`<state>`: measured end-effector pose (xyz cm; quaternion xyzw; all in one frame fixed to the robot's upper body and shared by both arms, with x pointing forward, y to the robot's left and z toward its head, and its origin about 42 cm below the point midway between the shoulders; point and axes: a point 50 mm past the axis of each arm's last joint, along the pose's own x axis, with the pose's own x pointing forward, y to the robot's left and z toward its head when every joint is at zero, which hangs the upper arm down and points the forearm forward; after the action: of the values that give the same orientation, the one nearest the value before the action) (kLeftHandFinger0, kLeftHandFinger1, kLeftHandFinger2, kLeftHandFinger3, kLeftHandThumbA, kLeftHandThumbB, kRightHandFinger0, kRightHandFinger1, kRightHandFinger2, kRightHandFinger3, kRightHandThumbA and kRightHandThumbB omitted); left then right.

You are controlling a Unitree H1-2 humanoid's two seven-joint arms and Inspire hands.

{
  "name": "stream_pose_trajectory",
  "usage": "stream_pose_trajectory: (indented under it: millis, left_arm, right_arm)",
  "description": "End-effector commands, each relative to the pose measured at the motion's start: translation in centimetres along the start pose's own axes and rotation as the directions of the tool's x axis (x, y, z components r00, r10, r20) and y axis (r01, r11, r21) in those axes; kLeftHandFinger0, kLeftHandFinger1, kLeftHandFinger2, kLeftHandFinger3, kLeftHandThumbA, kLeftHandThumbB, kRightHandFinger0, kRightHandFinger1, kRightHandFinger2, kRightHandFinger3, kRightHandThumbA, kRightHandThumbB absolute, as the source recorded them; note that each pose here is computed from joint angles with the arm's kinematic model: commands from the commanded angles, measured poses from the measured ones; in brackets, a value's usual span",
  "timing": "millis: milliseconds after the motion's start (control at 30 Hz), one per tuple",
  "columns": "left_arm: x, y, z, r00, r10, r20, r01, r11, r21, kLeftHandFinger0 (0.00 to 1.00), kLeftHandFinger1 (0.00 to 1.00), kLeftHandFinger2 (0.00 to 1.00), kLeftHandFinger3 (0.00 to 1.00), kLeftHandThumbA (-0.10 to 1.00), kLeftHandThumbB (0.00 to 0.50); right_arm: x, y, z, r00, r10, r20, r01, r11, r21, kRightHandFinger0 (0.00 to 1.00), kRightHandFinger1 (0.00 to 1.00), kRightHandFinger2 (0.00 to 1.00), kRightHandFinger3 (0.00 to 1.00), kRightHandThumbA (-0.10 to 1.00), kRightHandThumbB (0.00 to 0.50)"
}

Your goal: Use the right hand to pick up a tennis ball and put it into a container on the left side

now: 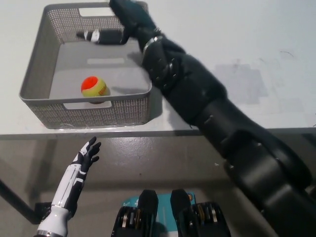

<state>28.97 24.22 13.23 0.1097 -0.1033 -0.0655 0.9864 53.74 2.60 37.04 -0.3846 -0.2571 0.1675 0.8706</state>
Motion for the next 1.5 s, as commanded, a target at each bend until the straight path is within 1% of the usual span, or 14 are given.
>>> stream_pose_trajectory:
  millis: [0, 67, 200, 300, 467, 533, 567, 700, 867, 933, 967, 1133, 1233, 1467]
  left_arm:
    - [0.4, 0.4, 0.9, 0.998, -0.026, 0.056, 0.025, 1.0, 0.016, 1.0, 1.0, 1.0, 1.0, 1.0, 0.139]
    - [0.2, 0.4, 0.8, 0.999, -0.022, 0.042, 0.022, 1.0, -0.003, 1.0, 1.0, 1.0, 1.0, 1.0, 0.168]
    - [0.1, 0.7, 0.5, 0.999, -0.025, 0.045, 0.024, 0.999, 0.028, 1.0, 1.0, 1.0, 1.0, 1.0, 0.153]
    - [-0.1, 0.7, 0.3, 0.999, -0.03, 0.033, 0.029, 0.999, 0.026, 1.0, 1.0, 1.0, 1.0, 1.0, 0.149]
    - [-0.4, 0.7, 0.0, 0.999, -0.034, 0.023, 0.034, 0.999, 0.026, 1.0, 1.0, 1.0, 1.0, 1.0, 0.156]
    - [-0.4, 0.6, 0.0, 0.999, -0.035, 0.021, 0.034, 0.999, 0.027, 1.0, 1.0, 1.0, 1.0, 1.0, 0.155]
    - [-0.1, 0.6, 0.0, 0.999, -0.033, 0.018, 0.033, 0.999, 0.029, 1.0, 1.0, 1.0, 1.0, 1.0, 0.158]
    - [-0.2, 0.7, 0.0, 0.999, -0.038, 0.015, 0.037, 0.999, 0.036, 1.0, 1.0, 1.0, 1.0, 1.0, 0.138]
    - [-0.4, 0.6, -0.3, 0.999, -0.036, 0.006, 0.036, 0.999, 0.019, 1.0, 1.0, 1.0, 1.0, 1.0, 0.149]
    - [-0.5, 0.6, -0.3, 0.999, -0.039, 0.005, 0.039, 0.999, 0.015, 1.0, 1.0, 1.0, 1.0, 1.0, 0.145]
    - [-0.4, 0.6, -0.4, 0.999, -0.036, 0.006, 0.036, 0.999, 0.014, 1.0, 1.0, 1.0, 1.0, 1.0, 0.135]
    - [-0.3, 0.8, -0.4, 1.0, -0.028, 0.001, 0.028, 0.999, 0.022, 1.0, 1.0, 1.0, 1.0, 1.0, 0.118]
    - [-0.2, 0.8, -0.5, 1.0, -0.02, 0.004, 0.02, 1.0, 0.022, 1.0, 1.0, 1.0, 1.0, 1.0, 0.118]
    - [-1.0, 0.7, -0.6, 1.0, -0.008, -0.013, 0.009, 0.999, 0.046, 1.0, 1.0, 1.0, 1.0, 1.0, 0.121]
  right_arm:
    - [-3.7, -9.1, 0.6, 0.957, -0.225, 0.181, 0.217, 0.974, 0.066, 1.0, 1.0, 1.0, 1.0, 1.0, 0.481]
    - [-6.3, -10.6, -0.2, 0.94, -0.274, 0.205, 0.257, 0.961, 0.103, 1.0, 1.0, 1.0, 1.0, 1.0, 0.469]
    - [-12.6, -12.6, -1.5, 0.907, -0.362, 0.213, 0.332, 0.929, 0.164, 1.0, 1.0, 1.0, 1.0, 1.0, 0.432]
    - [-17.8, -12.3, -3.2, 0.881, -0.422, 0.213, 0.379, 0.9, 0.216, 1.0, 1.0, 1.0, 1.0, 1.0, 0.473]
    - [-24.6, -9.8, -6.0, 0.88, -0.428, 0.203, 0.354, 0.879, 0.318, 1.0, 1.0, 1.0, 1.0, 1.0, 0.444]
    - [-25.7, -9.0, -6.7, 0.882, -0.432, 0.189, 0.355, 0.872, 0.337, 1.0, 1.0, 1.0, 1.0, 1.0, 0.459]
    - [-27.0, -7.8, -7.9, 0.888, -0.424, 0.179, 0.345, 0.87, 0.353, 1.0, 1.0, 1.0, 1.0, 1.0, 0.432]
    - [-29.6, -4.6, -10.2, 0.903, -0.414, 0.117, 0.346, 0.86, 0.375, 1.0, 1.0, 1.0, 1.0, 1.0, 0.421]
    - [-32.8, -0.6, -13.1, 0.937, -0.349, -0.014, 0.321, 0.846, 0.427, 1.0, 1.0, 1.0, 1.0, 1.0, 0.442]
    - [-34.2, 0.8, -13.9, 0.948, -0.31, -0.068, 0.306, 0.834, 0.459, 1.0, 1.0, 1.0, 1.0, 1.0, 0.43]
    - [-34.9, 1.4, -14.3, 0.953, -0.287, -0.098, 0.298, 0.833, 0.465, 1.0, 1.0, 1.0, 1.0, 1.0, 0.445]
    - [-37.9, 3.9, -14.7, 0.966, -0.2, -0.162, 0.257, 0.785, 0.564, 1.0, 1.0, 1.0, 1.0, 1.0, 0.405]
    - [-39.0, 5.2, -14.4, 0.965, -0.173, -0.196, 0.256, 0.776, 0.577, 1.0, 1.0, 1.0, 1.0, 1.0, 0.435]
    - [-41.4, 6.8, -13.9, 0.949, -0.131, -0.286, 0.288, 0.728, 0.622, 1.0, 1.0, 1.0, 1.0, 1.0, 0.4]
